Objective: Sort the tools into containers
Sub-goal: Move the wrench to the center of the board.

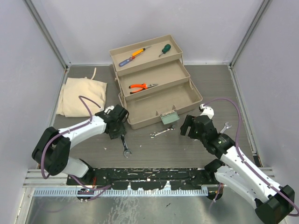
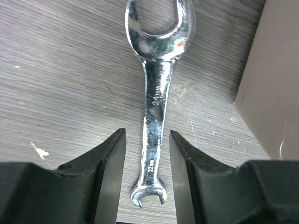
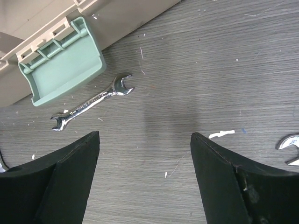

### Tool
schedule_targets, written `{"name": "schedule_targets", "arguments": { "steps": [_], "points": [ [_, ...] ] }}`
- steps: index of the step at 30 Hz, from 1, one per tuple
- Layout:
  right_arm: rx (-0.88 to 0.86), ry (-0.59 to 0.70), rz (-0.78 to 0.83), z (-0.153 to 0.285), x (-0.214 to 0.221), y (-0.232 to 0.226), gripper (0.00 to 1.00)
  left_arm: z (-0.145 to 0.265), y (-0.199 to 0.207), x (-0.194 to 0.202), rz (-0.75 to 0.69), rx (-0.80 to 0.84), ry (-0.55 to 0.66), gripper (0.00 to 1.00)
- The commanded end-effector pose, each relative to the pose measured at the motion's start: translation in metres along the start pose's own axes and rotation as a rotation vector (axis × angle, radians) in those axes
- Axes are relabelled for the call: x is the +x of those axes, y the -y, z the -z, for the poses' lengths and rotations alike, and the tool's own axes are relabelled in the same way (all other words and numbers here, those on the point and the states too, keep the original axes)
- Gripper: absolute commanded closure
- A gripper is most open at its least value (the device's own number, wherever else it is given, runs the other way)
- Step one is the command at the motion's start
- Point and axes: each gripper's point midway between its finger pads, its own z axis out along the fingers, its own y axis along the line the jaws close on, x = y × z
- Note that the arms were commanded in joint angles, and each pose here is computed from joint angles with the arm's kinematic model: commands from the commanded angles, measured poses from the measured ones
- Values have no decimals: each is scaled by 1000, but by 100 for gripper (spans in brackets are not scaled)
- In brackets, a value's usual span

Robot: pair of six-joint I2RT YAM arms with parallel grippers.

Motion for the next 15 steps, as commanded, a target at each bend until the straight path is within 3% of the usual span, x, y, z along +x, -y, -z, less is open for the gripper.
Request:
{"name": "schedule_targets", "arguments": {
  "steps": [1,15],
  "points": [
    [-57,82,-22,9,-27,-16,17,21,-5,-30,16,-46,114,56],
    [-75,76,-31,13,-23,-16,16,-6,13,-80,-38,-38,140,43]
  ]
}}
